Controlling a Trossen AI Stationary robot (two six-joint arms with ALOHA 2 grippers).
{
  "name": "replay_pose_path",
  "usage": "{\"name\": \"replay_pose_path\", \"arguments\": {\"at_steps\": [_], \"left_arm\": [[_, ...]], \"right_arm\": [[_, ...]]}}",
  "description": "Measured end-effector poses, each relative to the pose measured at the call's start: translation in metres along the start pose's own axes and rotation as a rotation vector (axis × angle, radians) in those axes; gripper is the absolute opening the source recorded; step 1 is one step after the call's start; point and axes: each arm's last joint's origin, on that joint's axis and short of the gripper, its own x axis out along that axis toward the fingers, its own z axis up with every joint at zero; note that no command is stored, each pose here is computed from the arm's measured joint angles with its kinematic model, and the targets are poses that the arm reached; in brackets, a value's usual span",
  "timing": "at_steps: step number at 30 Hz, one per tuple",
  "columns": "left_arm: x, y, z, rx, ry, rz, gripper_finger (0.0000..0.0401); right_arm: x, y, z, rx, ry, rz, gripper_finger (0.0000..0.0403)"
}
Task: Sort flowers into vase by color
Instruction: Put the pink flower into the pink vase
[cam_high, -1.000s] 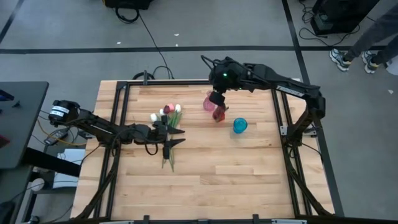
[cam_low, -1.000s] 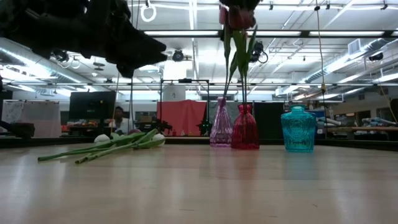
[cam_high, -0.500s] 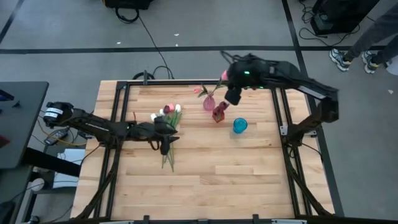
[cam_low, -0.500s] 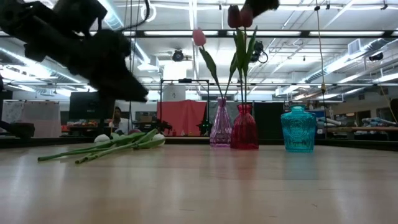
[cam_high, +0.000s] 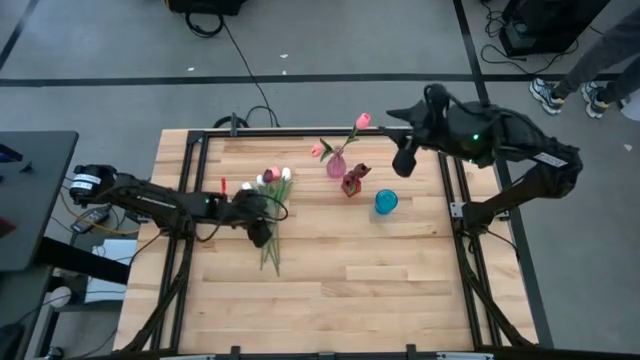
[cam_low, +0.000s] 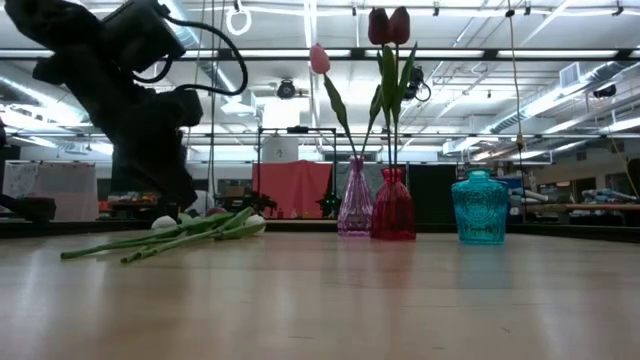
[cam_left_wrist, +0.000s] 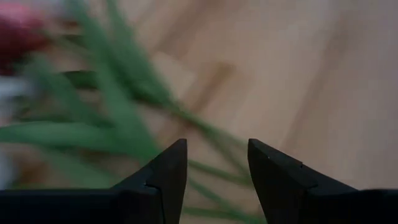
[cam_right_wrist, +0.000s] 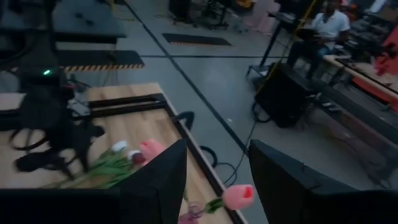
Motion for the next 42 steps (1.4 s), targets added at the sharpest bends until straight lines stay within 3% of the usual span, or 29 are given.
{"name": "replay_pose_path", "arguments": {"at_steps": [4,11,15,23,38,42], "left_arm": [[0.0,0.004,0.001,-0.017,-0.014,0.056,0.0174],[0.003,0.0,0.009,-0.115,-0.074,-0.004,0.017],[0.015,-0.006,0.007,-0.115,-0.031,-0.067,0.0157],[0.038,-0.002,-0.003,-0.093,0.032,0.06,0.0141],[0.07,0.008,0.008,-0.078,0.015,0.133,0.0139],[0.07,0.008,0.008,-0.036,0.008,0.134,0.0108]], "right_arm": [[0.005,0.015,-0.002,-0.037,0.028,0.005,0.0184],[0.02,0.032,-0.008,-0.134,0.088,-0.089,0.0184],[0.022,0.033,-0.007,-0.138,0.086,-0.088,0.0184],[0.021,0.033,-0.007,-0.14,0.081,-0.083,0.0184],[0.021,0.034,-0.007,-0.127,0.085,-0.055,0.0184],[0.021,0.034,-0.008,-0.132,0.093,-0.046,0.0184]]}}
